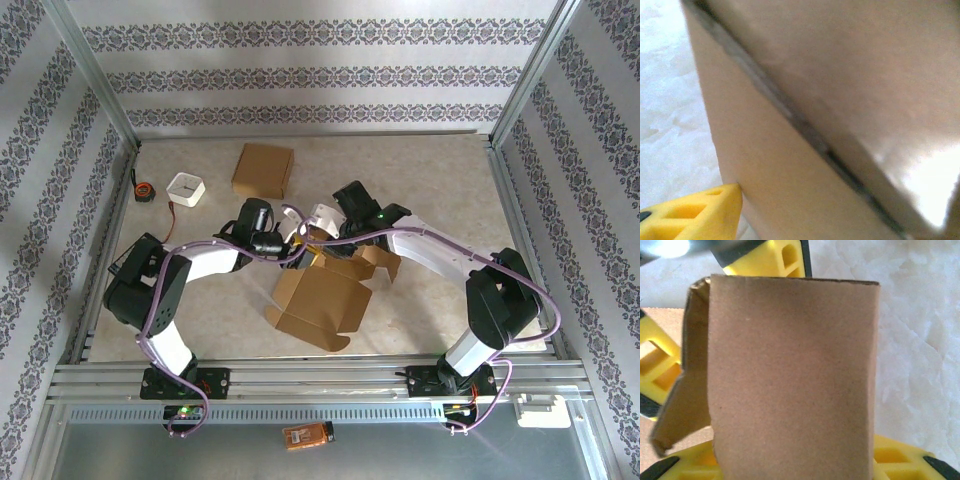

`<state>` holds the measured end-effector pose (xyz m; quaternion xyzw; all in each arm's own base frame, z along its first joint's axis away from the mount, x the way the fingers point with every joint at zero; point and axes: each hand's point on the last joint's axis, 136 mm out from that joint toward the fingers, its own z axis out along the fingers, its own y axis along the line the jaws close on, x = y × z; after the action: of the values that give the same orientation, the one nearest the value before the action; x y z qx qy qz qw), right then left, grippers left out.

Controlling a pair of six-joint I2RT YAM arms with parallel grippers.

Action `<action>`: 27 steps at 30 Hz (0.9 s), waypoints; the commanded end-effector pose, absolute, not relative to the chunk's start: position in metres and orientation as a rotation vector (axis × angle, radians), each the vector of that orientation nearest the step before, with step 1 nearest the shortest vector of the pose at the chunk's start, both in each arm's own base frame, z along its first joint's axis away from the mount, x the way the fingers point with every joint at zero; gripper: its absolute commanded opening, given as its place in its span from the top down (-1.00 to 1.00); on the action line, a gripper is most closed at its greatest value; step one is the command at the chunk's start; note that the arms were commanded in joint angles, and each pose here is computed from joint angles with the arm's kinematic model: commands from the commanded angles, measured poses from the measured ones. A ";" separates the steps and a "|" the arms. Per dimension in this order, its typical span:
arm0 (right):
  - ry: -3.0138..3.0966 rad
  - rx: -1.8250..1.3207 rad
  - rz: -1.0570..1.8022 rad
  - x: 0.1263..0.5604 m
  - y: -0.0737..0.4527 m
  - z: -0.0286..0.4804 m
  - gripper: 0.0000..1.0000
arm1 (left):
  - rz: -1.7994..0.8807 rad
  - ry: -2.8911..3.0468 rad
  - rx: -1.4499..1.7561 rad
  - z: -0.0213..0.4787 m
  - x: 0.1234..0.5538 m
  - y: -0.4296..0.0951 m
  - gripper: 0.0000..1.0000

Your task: Fold the paper box

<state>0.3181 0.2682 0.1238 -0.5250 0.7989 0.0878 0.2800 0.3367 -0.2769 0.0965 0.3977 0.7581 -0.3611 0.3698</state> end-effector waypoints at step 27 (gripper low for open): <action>2.141 -1.467 0.322 0.302 0.279 0.113 0.12 | -0.694 2.100 0.588 0.094 0.392 -0.305 0.25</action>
<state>0.3289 0.2586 0.1240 -0.4999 0.8141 0.0676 0.2877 0.3884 -0.2869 0.0841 0.2369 0.8427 -0.2574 0.4092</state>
